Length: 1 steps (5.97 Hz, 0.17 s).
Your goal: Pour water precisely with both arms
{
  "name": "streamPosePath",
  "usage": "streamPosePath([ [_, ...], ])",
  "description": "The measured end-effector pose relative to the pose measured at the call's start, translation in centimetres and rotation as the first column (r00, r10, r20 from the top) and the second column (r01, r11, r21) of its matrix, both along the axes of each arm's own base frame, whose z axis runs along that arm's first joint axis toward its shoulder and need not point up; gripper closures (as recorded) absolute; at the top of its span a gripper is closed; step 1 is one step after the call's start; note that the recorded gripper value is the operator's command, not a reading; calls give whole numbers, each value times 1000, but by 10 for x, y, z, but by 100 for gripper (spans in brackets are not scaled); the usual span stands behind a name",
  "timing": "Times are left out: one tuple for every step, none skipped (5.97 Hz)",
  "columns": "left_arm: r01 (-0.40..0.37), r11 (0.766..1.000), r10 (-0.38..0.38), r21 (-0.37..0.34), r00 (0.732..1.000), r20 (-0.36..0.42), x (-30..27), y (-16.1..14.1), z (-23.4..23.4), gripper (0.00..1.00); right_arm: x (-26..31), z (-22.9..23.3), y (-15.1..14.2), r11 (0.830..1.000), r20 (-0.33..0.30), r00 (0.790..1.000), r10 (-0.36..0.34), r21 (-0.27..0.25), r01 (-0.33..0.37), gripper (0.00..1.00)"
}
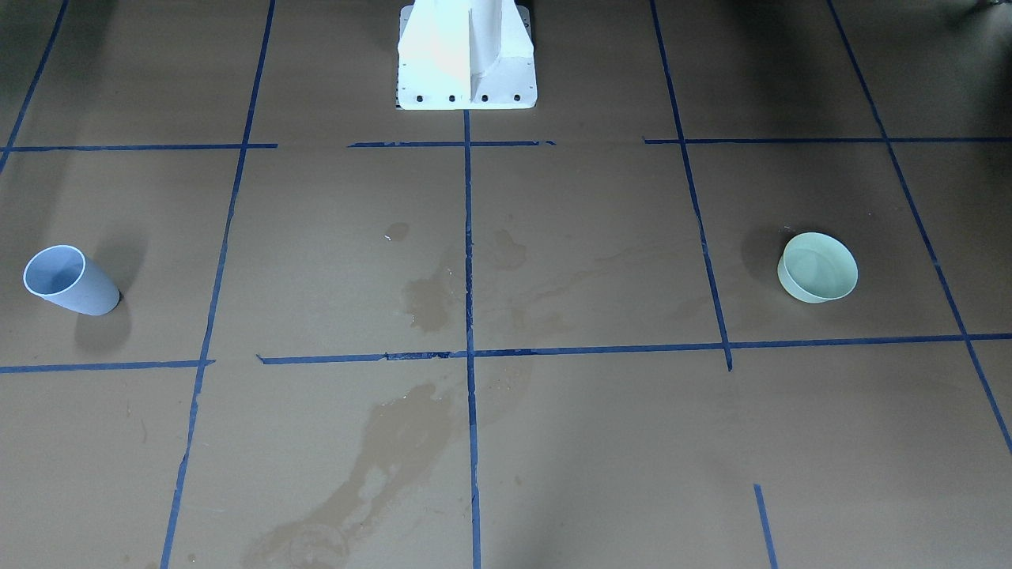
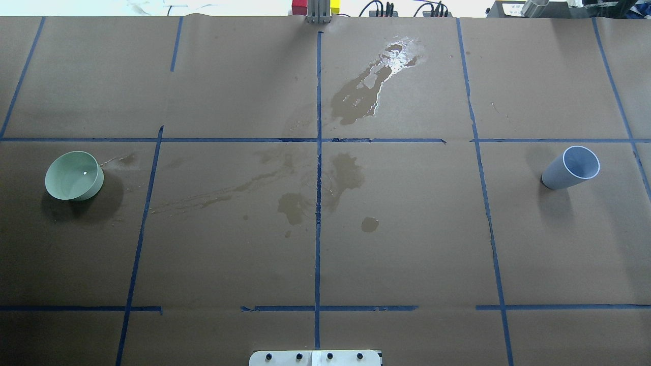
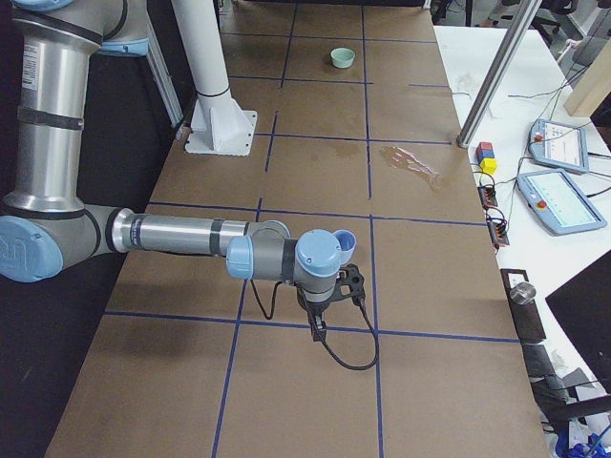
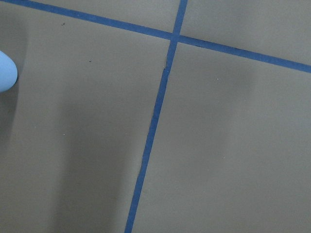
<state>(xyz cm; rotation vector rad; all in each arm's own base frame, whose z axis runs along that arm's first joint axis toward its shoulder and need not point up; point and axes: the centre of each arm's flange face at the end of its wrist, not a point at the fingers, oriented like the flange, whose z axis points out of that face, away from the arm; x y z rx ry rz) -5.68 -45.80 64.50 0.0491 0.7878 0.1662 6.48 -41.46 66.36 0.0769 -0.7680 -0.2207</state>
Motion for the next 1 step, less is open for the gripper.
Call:
streamPosePath([
  [-1,1000,1,-2,1000,0,0,0,1,0,-1,0,0,1000,0,1000,-2,-1,2,0],
])
